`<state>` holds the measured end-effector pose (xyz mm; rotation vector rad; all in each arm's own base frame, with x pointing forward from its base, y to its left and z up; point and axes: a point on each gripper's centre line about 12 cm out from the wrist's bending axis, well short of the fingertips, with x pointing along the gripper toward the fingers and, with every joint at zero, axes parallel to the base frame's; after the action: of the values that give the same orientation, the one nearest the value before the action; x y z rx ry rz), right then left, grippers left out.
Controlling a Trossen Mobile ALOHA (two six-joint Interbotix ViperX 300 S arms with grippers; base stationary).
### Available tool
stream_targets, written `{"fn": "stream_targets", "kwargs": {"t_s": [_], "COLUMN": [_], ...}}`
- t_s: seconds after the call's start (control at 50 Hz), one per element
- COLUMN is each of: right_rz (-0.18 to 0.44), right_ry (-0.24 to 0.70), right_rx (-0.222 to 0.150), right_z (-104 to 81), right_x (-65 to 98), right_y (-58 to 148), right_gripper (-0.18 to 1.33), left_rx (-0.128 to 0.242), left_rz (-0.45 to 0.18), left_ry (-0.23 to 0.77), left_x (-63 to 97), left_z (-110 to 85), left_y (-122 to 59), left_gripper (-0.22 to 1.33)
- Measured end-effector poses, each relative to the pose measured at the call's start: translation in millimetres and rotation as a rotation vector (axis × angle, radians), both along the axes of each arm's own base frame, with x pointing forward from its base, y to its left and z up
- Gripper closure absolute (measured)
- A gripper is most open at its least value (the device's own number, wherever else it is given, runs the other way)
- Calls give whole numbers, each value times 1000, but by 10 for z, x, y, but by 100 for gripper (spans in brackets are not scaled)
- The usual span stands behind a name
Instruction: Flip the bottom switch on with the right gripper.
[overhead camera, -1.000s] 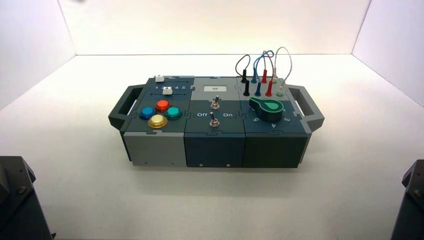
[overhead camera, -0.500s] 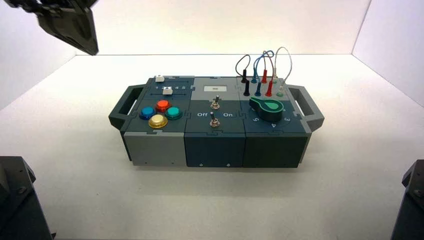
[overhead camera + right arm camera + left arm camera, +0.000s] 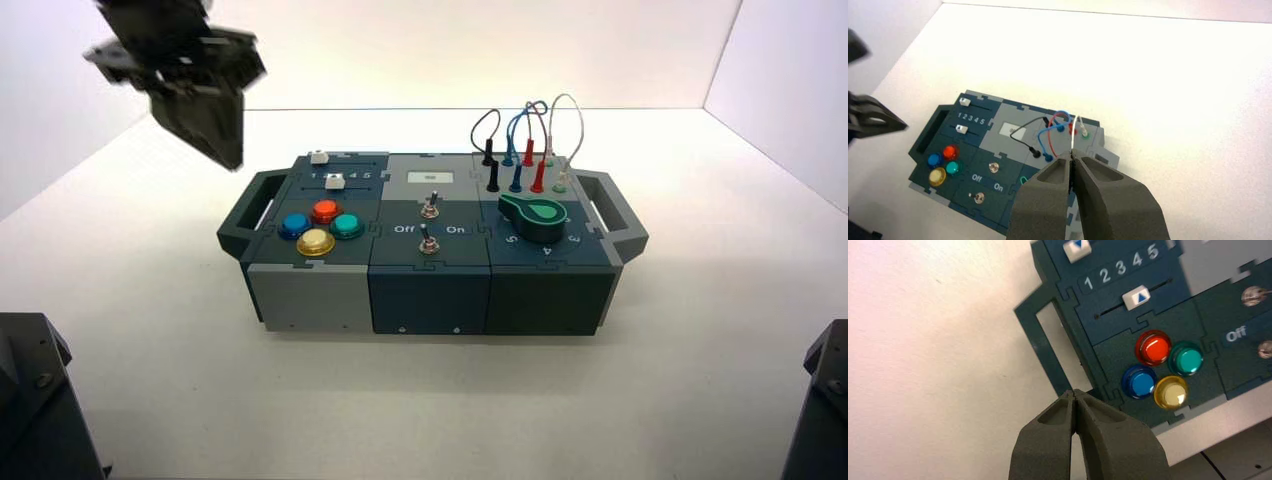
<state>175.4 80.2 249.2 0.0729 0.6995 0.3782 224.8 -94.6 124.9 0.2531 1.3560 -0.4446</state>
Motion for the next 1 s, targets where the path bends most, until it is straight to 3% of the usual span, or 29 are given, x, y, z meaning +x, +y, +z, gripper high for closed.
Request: {"fn": "stream_targets", "kwargs": {"t_s": [0.22, 0.34, 0.64, 1.0], "right_rz": [20, 64, 134, 248], "right_ry": [6, 24, 115, 213], "right_rx": [-1, -6, 1, 13], "right_z": [46, 44, -71, -180], "right_x": [84, 107, 162, 111], "right_y": [80, 194, 455, 849], "right_gripper": [129, 129, 129, 129], "left_rx": [4, 8, 40, 49], "left_rz": [4, 5, 5, -2], "left_ry": [27, 37, 114, 127], "left_x": [144, 200, 234, 327], "left_z": [-128, -186, -445, -514], "left_y": [-78, -98, -112, -152], "left_gripper": [127, 127, 128, 127]}}
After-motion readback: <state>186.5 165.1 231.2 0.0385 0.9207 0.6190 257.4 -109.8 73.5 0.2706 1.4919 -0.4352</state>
